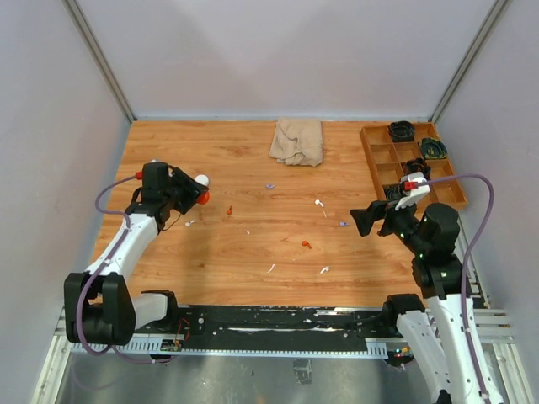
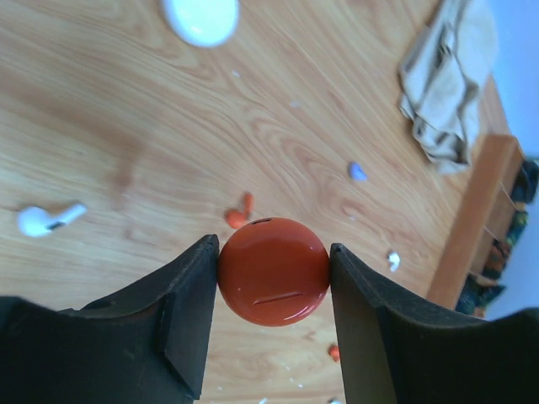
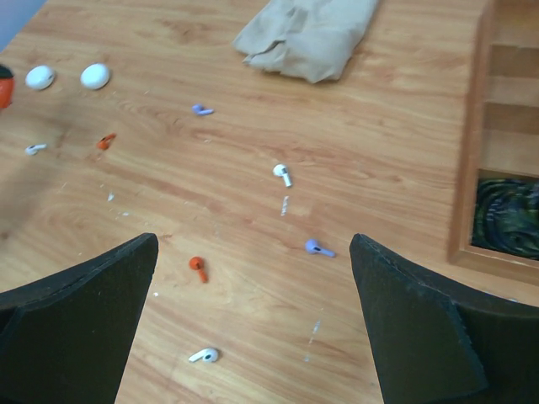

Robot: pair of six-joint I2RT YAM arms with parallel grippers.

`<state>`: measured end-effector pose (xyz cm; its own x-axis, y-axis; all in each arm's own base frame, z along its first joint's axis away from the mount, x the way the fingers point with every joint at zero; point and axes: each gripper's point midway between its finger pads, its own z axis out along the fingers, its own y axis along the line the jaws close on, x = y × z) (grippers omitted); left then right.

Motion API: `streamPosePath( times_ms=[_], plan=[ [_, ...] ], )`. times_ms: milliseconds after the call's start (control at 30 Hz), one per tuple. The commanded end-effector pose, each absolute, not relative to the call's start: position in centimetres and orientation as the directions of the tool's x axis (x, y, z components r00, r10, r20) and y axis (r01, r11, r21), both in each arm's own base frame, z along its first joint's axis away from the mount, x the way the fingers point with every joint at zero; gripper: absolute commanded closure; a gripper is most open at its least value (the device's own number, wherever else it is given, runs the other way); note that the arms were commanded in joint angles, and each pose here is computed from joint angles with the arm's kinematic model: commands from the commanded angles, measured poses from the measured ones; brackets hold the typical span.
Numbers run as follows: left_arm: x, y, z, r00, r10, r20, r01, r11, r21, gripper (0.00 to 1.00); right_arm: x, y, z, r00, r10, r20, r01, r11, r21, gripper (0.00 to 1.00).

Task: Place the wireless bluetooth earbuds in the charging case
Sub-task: Pick up the charging case at the center of the board.

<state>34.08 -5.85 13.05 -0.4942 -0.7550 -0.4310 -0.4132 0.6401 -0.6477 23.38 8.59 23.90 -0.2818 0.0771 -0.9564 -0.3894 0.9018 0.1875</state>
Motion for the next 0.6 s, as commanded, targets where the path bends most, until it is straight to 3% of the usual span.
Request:
streamPosePath(
  times_ms=[0, 567],
  plan=[
    [34.2, -9.8, 15.8, -0.508, -0.762, -0.403, -0.291, 0.592, -0.752, 0.55, 23.5, 11.8, 25.1, -0.296, 0.100, -0.950, -0.529, 0.811, 0.250, 0.01],
    [33.1, -18.4, 17.4, -0.507, -0.837, -0.208, -0.206, 0.352, -0.913, 0.55, 27.2, 24.0, 22.9, -0.265, 0.074, -0.961, -0.676, 0.697, 0.240, 0.01]
  ],
)
